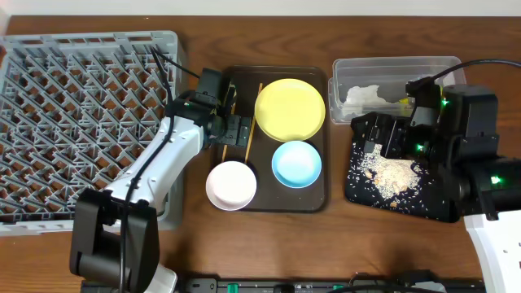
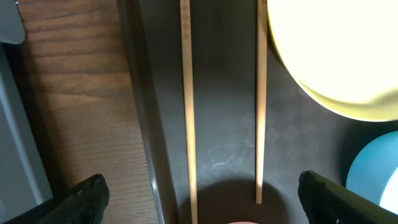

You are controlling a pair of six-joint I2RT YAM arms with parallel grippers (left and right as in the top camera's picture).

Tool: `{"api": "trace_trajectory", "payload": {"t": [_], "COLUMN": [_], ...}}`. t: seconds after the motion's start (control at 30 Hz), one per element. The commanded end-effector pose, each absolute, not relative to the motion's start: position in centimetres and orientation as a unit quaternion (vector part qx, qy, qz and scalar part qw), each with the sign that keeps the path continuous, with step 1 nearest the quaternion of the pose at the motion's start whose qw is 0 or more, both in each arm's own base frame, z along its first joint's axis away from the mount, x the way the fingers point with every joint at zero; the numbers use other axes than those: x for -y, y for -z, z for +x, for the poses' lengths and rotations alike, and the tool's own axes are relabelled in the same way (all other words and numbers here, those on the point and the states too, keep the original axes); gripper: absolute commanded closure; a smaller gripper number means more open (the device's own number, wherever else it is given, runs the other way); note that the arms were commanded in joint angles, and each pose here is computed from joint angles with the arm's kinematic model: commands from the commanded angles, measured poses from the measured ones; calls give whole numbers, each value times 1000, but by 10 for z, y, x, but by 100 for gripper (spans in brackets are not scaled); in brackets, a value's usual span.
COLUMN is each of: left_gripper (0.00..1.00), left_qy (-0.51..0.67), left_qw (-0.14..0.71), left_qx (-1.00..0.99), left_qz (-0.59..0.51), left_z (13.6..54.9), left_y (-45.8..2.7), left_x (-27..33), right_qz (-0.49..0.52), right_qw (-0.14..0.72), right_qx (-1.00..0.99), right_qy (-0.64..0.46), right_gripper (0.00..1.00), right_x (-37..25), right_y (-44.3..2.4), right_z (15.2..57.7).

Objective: Sort waste into correct bins and load items into the dishwasher

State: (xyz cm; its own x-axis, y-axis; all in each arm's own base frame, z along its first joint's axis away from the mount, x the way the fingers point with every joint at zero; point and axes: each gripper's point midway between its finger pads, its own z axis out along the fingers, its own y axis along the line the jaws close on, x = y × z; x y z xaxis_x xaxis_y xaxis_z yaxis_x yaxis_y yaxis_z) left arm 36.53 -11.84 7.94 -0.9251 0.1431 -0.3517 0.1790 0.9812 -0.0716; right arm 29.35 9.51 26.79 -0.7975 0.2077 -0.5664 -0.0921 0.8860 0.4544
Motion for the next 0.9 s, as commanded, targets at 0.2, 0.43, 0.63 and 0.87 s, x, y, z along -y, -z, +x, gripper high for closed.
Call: {"api": "trace_trajectory", "payload": {"t": [0.2, 0.43, 0.63, 0.87], "left_gripper": [2, 2, 2, 2], "left_qy": [45, 45, 45, 45], "left_qw": [172, 172, 172, 172], "left_qx": [-980, -980, -980, -980], "left_qz": [87, 87, 87, 87], "left_z": [364, 364, 364, 364], "left_y": [-76, -76, -76, -76], "left_x": [117, 117, 117, 117], "right_qz": [-23, -209, -212, -213], "right_qw": [338, 512, 569, 598], "right_qx": [-922, -817, -778, -756], "right_qy": [-186, -165, -160, -158], "right_gripper": [1, 1, 1, 1], "right_x": [-87, -119, -111, -104], "right_y": [-265, -291, -264, -229], "right_z": [289, 287, 259, 228]}}
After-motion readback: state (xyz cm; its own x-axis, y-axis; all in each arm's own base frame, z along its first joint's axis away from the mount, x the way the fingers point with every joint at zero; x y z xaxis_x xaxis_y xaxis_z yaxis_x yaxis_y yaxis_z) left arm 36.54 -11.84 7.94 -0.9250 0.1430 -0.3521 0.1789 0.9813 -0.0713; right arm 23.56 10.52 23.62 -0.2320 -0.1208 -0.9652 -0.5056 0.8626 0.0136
